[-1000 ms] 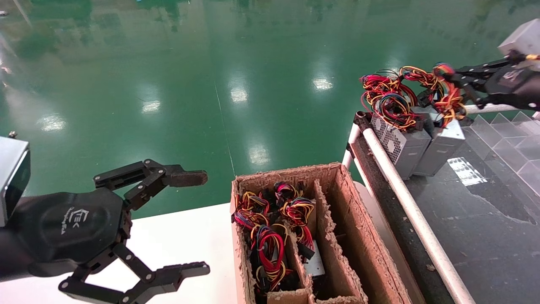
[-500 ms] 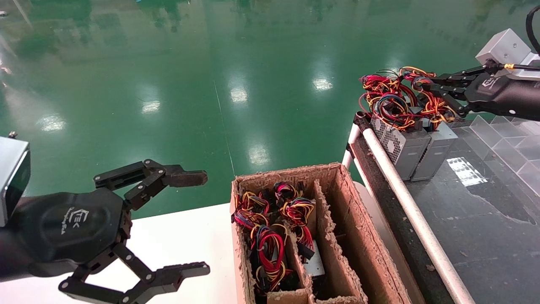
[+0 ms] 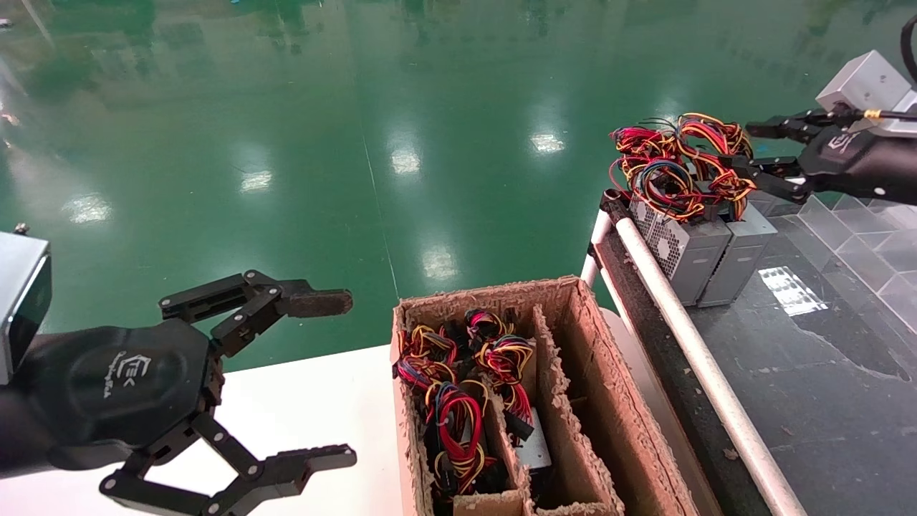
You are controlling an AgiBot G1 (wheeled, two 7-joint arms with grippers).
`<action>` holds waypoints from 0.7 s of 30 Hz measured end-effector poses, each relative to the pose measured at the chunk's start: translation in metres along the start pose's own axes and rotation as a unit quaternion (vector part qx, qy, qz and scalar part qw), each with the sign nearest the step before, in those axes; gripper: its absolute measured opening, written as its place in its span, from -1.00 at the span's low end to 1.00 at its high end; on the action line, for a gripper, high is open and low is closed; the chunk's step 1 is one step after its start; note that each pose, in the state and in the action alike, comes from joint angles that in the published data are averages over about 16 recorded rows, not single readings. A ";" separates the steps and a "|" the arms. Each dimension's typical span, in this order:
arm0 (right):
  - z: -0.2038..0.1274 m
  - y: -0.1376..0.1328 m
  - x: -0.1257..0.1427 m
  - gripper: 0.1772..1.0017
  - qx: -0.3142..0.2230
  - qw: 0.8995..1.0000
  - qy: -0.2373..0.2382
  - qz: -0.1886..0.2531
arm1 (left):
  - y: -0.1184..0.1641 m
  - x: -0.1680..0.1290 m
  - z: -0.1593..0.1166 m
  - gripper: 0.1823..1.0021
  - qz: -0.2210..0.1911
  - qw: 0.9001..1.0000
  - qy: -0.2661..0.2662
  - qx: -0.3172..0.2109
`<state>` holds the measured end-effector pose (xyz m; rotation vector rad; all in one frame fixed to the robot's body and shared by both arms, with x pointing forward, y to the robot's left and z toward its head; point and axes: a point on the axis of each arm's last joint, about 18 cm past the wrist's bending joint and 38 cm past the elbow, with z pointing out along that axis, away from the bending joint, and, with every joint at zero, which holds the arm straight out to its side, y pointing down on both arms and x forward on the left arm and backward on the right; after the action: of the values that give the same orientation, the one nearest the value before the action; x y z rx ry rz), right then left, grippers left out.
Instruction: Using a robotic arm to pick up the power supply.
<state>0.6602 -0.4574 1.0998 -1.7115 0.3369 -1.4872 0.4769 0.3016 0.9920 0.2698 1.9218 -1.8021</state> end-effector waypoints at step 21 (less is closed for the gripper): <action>-0.012 -0.019 -0.013 0.65 0.105 0.994 -0.006 0.038 | 0.000 0.000 0.000 1.00 0.000 1.000 0.000 0.000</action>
<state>0.6401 -0.4413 1.1039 -1.5243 0.2276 -1.4035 0.4770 0.3017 0.9919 0.2691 1.9215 -1.8023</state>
